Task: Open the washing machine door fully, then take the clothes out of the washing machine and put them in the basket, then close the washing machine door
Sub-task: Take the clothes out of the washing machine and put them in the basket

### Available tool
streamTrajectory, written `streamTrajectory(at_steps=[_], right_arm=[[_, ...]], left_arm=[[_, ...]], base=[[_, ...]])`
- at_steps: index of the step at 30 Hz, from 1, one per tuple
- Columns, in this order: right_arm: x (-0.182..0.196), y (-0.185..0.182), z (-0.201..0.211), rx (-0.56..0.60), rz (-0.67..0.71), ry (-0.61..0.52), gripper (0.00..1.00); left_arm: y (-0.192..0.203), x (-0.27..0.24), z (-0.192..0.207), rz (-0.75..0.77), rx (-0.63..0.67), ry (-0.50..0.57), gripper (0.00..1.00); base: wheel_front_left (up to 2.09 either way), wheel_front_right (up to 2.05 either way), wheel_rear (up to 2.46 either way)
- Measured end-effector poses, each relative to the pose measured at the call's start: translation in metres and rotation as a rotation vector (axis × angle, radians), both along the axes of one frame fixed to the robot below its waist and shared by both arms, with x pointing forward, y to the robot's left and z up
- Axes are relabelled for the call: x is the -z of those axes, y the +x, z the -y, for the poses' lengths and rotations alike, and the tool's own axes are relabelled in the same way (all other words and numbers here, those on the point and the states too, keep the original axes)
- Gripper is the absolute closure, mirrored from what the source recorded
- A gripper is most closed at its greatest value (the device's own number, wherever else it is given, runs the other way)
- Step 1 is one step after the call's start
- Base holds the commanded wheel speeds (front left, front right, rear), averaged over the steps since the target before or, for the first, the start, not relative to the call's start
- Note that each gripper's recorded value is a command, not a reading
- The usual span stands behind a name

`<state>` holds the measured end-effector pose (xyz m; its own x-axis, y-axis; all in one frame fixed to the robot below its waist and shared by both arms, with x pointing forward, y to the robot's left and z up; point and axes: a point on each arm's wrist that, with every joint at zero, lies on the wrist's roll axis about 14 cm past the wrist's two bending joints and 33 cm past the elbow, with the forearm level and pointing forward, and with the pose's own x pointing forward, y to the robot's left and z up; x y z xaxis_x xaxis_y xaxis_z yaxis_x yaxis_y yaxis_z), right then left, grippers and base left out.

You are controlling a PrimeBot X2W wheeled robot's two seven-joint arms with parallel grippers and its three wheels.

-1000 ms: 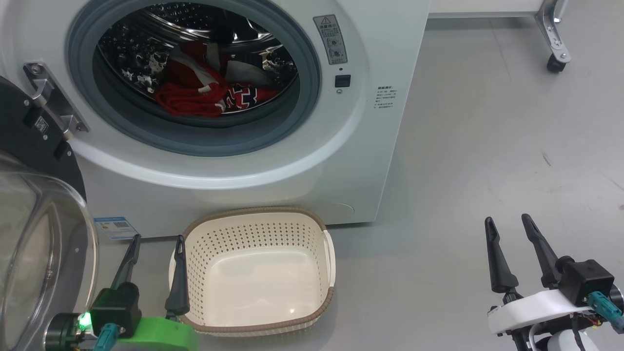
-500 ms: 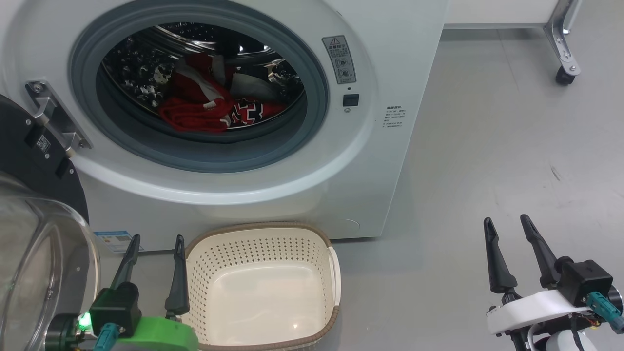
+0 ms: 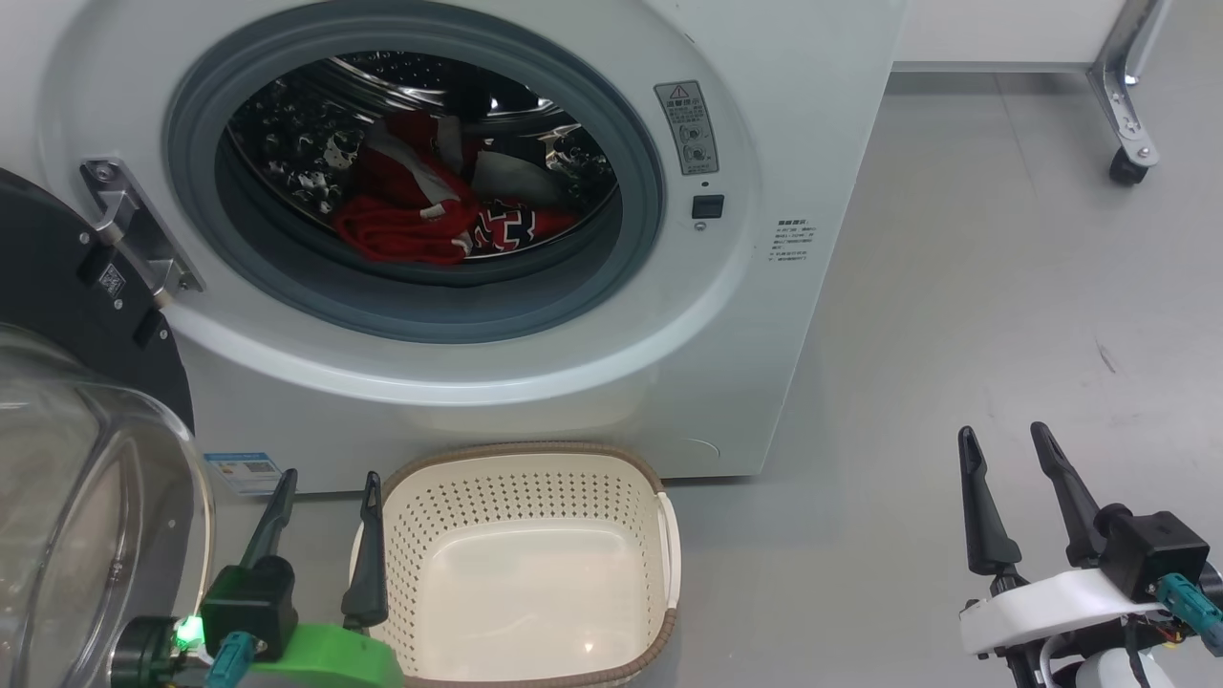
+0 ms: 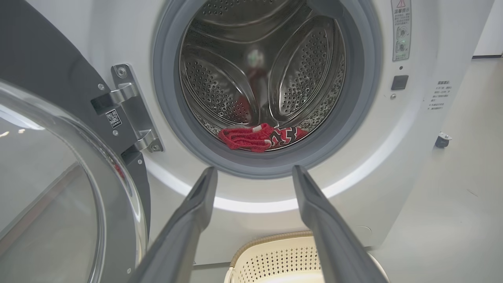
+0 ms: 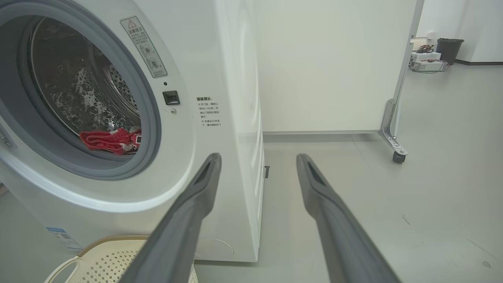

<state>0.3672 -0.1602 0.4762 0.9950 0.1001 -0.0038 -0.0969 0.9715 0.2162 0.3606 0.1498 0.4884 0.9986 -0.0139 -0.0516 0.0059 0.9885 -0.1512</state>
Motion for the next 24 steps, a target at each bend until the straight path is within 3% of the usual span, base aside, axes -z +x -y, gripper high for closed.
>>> streamTrajectory(at_steps=[11, 24], right_arm=[[0.004, 0.002, -0.014, -0.041, -0.013, 0.007, 0.0], [0.016, 0.011, -0.009, -0.028, -0.044, 0.01, 0.0]], left_arm=[[0.014, -0.001, 0.004, -0.001, 0.041, 0.005, 0.0], [0.056, 0.033, 0.029, -0.155, 0.15, 0.0, 0.0]], base=[[0.0, 0.0, 0.0], [0.0, 0.0, 0.0]])
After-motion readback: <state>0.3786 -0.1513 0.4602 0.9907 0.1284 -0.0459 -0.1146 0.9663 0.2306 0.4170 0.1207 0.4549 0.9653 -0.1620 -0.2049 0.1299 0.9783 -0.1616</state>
